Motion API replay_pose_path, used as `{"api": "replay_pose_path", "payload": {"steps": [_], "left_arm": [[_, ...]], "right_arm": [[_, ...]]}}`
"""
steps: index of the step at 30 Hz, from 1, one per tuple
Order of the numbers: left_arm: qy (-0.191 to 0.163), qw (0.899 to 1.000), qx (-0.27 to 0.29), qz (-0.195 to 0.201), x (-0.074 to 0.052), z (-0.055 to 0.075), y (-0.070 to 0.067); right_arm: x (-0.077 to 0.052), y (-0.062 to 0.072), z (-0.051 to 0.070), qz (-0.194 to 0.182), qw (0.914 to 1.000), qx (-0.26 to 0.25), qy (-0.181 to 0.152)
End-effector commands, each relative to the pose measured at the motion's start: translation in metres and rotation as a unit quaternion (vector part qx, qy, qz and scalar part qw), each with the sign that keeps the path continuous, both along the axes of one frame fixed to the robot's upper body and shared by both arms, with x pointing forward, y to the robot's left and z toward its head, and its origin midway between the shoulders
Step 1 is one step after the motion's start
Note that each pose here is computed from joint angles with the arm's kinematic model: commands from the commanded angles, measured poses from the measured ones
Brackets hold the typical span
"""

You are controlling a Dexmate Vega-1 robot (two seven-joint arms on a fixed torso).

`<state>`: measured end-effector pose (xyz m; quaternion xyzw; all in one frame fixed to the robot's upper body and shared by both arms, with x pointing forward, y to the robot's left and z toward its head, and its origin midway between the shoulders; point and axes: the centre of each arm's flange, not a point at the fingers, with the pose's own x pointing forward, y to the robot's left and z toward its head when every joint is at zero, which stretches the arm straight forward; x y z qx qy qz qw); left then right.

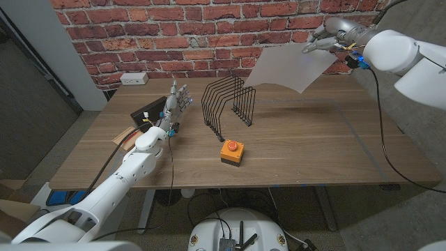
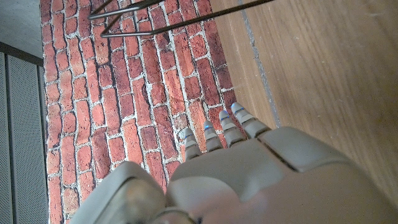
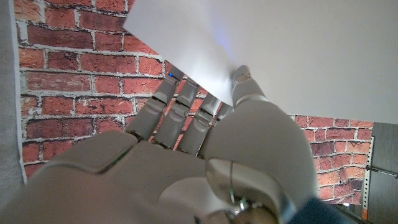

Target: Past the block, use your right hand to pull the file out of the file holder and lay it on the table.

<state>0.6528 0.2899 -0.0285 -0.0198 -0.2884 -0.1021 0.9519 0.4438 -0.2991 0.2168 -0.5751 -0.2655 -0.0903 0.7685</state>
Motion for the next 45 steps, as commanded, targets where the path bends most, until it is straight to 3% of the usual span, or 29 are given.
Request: {"api": "replay_pose_path", "payload": {"steps": [1,8,28,45], "left_arm": [[0.0,1.0,0.0,0.0,0.0,0.0,0.0],[0.0,1.0,0.0,0.0,0.0,0.0,0.0],[0.0,1.0,0.0,0.0,0.0,0.0,0.0],[0.0,1.0,0.0,0.0,0.0,0.001,0.0]], "right_arm": [[0.004,-0.007,-0.004,-0.033,0.9994,0.013,-0.001],[0.01,-0.006,-0.004,-0.061,0.9981,0.006,0.001],[0.028,-0.014,-0.008,-0.081,0.9967,0.0,0.002],[0.055,-0.014,-0.012,-0.105,0.9936,-0.037,0.018]]}}
